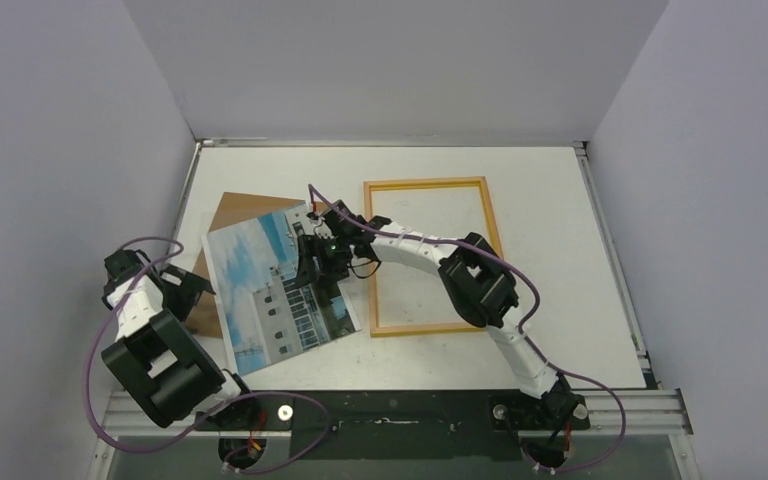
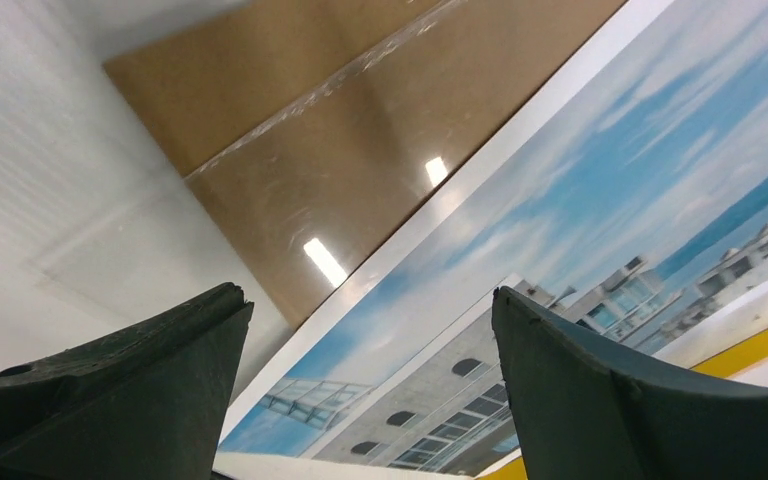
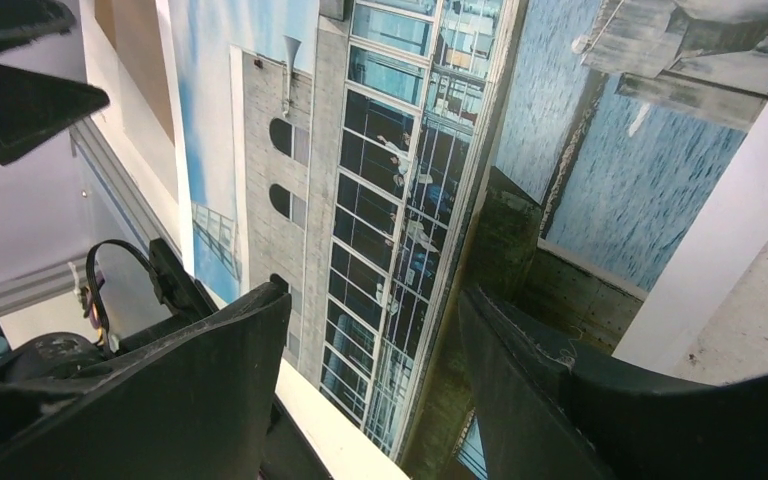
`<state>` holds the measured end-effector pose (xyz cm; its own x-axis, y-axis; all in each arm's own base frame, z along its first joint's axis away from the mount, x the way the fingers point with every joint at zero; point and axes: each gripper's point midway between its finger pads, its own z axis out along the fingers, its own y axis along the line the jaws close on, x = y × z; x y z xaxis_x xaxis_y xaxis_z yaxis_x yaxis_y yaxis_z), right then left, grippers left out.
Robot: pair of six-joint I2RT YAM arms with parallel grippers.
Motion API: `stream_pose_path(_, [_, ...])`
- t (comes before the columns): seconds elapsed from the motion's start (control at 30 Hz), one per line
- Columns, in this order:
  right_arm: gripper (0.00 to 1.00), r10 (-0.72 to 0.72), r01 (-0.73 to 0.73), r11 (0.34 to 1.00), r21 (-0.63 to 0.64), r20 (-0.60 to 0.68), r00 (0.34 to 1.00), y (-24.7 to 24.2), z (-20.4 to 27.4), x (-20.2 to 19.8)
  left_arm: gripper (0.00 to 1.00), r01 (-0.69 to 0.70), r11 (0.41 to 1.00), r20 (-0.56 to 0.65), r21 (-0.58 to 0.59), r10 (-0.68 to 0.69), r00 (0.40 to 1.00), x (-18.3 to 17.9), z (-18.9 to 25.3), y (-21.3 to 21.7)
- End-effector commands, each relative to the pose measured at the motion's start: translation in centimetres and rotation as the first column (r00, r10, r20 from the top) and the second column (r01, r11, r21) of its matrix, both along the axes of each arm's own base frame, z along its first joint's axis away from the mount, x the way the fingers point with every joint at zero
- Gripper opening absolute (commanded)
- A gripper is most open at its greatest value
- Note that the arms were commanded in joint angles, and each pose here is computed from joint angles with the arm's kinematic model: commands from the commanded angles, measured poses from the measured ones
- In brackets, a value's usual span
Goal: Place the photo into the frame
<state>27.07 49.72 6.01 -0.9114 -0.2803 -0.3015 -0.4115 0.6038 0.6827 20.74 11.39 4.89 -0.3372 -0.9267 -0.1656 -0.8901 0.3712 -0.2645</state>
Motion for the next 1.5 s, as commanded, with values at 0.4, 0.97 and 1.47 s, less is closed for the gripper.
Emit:
stream_pose_path(0.4, [0.67,-0.027,0.063,0.973,-0.222,0.164,0.986,-5.5,-2.6,2.3,0.89,0.141,0.981,0.166,0.132,-0.163,0.973,5.8,3.4,0.0])
stream_pose_path(0.97, [0.65,-0.146,0.151,0.984,-0.095,0.061,0.987,-6.5,-2.5,7.2,0.76,0.203,0.979,0.075,0.030,-0.204,0.976,6.6,0.4,-1.8])
stream_pose_path(1.47, [0.65,-0.142,0.150,0.986,-0.071,0.112,0.984,-6.1,-0.7,8.7,0.63,0.230,0.965,0.129,-0.129,-0.213,0.968,9.0,-1.1,-4.8])
